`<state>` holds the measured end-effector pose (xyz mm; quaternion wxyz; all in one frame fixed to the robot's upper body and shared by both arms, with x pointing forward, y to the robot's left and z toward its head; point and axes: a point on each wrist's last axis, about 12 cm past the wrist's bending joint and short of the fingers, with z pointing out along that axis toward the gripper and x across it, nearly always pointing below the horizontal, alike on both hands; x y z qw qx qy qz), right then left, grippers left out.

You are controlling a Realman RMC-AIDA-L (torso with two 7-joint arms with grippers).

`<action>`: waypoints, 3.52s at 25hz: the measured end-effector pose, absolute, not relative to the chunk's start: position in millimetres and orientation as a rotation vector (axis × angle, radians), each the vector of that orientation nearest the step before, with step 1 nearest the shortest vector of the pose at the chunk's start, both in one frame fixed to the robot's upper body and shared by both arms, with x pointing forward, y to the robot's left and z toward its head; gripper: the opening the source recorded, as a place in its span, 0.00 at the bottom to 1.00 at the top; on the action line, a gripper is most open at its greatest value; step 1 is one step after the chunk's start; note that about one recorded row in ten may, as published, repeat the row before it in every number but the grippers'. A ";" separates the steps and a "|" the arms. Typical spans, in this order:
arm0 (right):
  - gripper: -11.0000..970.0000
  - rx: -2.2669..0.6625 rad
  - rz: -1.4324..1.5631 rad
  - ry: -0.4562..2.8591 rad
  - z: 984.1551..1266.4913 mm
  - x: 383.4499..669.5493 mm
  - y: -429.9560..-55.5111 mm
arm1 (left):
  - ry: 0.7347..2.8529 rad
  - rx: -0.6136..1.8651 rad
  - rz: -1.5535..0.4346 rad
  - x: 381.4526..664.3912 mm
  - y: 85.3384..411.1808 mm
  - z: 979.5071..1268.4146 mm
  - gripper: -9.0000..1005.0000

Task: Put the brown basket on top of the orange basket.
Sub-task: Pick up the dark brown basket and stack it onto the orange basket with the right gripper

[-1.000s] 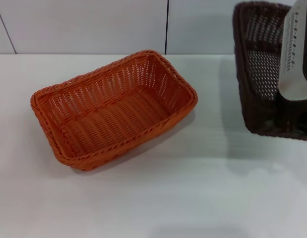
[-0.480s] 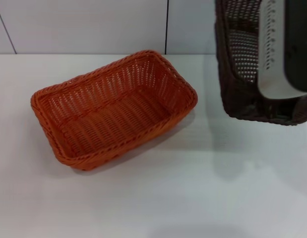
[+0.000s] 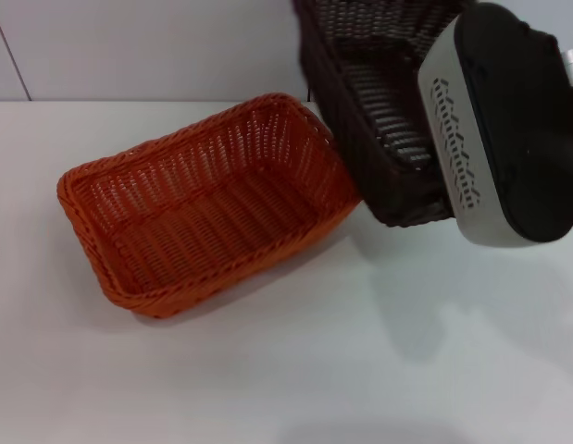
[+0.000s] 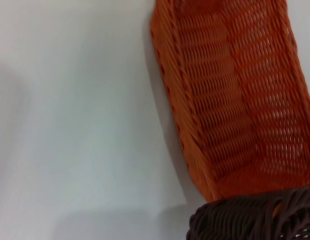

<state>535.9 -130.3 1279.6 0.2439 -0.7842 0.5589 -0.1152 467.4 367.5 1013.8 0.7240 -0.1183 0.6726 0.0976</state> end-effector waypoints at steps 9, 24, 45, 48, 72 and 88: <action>0.18 -2.260 -0.289 1.195 1288.6 534.7 -129.3 | 1.478 -0.266 0.217 463.4 367.6 1013.3 0.78; 0.17 -2.385 -0.292 0.714 1297.0 549.8 -164.0 | 1.459 -0.264 0.197 467.0 362.6 1016.5 0.78; 0.17 -2.463 -0.392 0.283 1267.4 635.6 -187.7 | 1.481 -0.236 0.156 467.7 351.8 1012.5 0.78; 0.17 -2.467 -0.395 0.259 1267.3 640.7 -187.2 | 1.470 -0.258 0.142 468.1 351.2 1013.5 0.78; 0.17 -2.467 -0.463 -0.052 1241.7 666.8 -184.6 | 1.427 -0.284 0.136 468.9 348.0 1017.4 0.78; 0.18 -2.425 -0.513 -0.135 1226.3 686.5 -181.9 | 1.437 -0.241 0.116 463.1 337.4 1013.9 0.78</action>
